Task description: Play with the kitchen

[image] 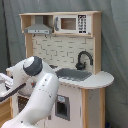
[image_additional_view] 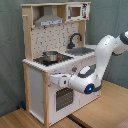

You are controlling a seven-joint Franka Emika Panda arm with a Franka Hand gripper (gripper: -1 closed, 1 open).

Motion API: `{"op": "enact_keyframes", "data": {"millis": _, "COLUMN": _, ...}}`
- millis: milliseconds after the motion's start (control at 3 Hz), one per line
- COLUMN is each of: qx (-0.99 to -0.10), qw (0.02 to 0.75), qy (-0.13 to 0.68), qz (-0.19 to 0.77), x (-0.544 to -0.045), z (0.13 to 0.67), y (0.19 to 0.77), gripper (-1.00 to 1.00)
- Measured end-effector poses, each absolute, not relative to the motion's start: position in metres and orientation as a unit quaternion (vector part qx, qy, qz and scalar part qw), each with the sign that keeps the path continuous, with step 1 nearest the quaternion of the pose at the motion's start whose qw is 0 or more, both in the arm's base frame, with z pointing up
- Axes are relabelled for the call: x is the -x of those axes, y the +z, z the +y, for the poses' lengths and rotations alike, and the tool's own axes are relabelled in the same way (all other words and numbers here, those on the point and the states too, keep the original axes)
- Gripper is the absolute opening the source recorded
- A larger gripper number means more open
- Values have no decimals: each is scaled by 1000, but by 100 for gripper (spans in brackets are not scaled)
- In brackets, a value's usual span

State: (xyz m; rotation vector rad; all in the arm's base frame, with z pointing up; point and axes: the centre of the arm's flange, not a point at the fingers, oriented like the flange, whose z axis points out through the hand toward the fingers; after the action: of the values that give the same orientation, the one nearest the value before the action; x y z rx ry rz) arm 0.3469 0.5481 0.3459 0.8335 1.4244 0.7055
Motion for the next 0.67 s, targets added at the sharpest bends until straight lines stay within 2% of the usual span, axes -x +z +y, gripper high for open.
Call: {"op": "enact_keyframes", "data": {"millis": 667, "qx": -282, "qw": 664, "qy": 242, "qz": 649, "x": -346, "z": 549, "y": 343, "gripper": -100}}
